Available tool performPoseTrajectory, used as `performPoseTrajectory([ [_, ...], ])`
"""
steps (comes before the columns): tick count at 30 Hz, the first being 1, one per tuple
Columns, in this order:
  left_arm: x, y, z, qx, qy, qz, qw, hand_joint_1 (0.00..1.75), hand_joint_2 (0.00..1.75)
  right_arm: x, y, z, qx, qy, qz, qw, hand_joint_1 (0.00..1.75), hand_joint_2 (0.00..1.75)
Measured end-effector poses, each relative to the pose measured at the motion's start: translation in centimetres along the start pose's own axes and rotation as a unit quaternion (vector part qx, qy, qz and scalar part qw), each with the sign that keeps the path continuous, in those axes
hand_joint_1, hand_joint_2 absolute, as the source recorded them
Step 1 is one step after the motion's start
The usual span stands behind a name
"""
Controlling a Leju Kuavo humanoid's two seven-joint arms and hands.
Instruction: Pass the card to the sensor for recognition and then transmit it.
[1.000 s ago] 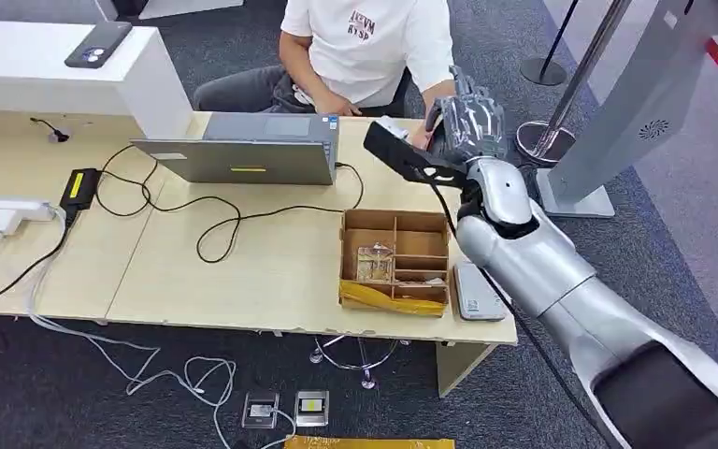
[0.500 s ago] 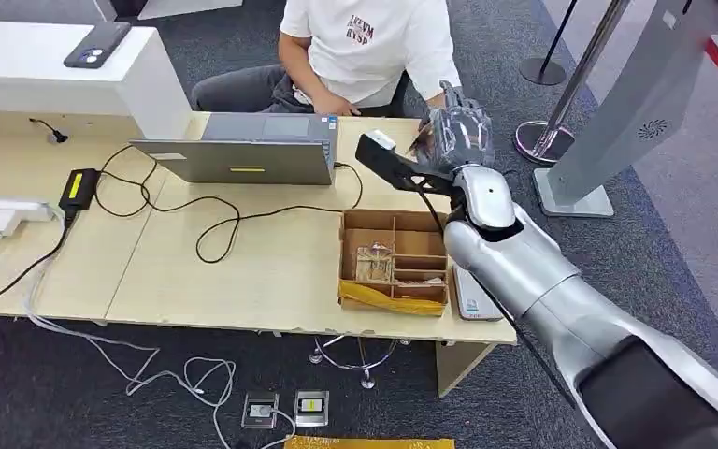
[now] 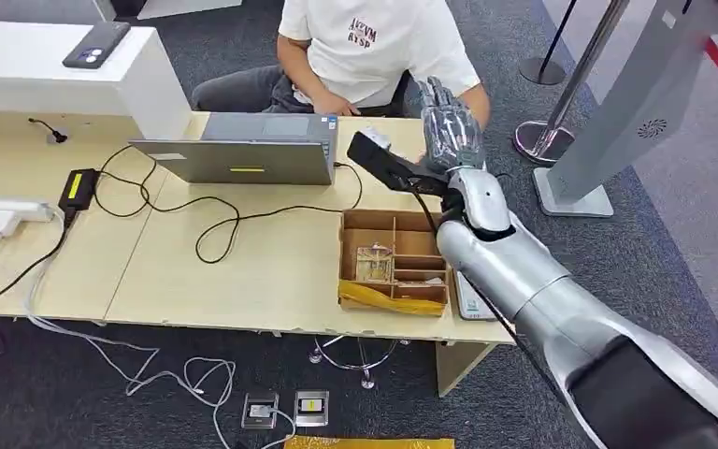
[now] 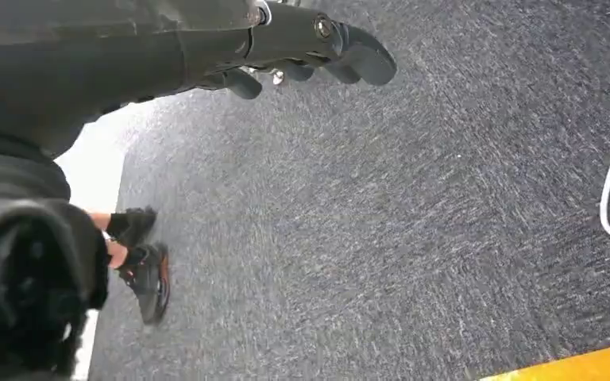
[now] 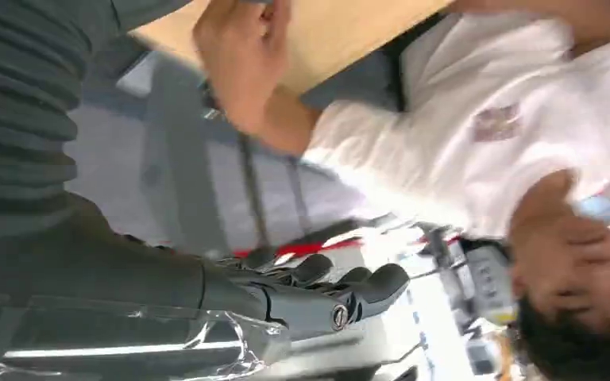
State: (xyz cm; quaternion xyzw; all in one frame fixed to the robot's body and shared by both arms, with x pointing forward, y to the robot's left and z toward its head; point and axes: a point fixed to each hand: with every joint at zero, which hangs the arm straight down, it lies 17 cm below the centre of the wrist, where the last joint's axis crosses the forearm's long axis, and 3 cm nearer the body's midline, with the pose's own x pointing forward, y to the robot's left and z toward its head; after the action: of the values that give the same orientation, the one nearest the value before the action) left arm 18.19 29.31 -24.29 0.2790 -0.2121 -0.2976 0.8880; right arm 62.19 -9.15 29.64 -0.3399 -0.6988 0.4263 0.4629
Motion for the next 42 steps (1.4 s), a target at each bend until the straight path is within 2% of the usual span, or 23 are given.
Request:
performPoseTrajectory([
  [3, -0.5, -0.2, 0.2, 0.002, 0.001, 0.01, 1.0, 0.0, 0.0, 3.0, 3.9, 3.0, 0.04, -0.042, -0.065, 0.996, 0.0, 1.75],
  [6, -1.2, -0.5, 0.4, 0.002, 0.003, 0.012, 1.0, 0.0, 0.0, 4.4, 6.2, 5.8, 0.059, -0.063, -0.09, 0.992, 0.0, 1.75],
  [15, -1.7, -0.5, 0.4, 0.002, 0.004, 0.005, 1.0, 0.0, 0.0, 2.0, 9.8, 11.2, 0.093, -0.058, -0.071, 0.991, 0.0, 1.75],
  [18, -1.8, -0.5, 0.4, 0.003, 0.005, 0.005, 1.0, 0.0, 0.0, 0.7, 10.5, 12.2, 0.104, -0.045, -0.03, 0.993, 0.0, 1.75],
  [24, -1.9, -0.4, 0.4, 0.006, 0.007, 0.007, 1.0, 0.0, 0.0, -0.7, 11.2, 13.5, 0.111, -0.04, 0.008, 0.993, 0.0, 1.75],
  [42, -2.0, -0.3, 0.4, 0.008, 0.009, 0.006, 1.0, 0.0, 0.0, -4.0, 13.4, 16.3, 0.133, -0.012, 0.073, 0.988, 0.0, 1.75],
])
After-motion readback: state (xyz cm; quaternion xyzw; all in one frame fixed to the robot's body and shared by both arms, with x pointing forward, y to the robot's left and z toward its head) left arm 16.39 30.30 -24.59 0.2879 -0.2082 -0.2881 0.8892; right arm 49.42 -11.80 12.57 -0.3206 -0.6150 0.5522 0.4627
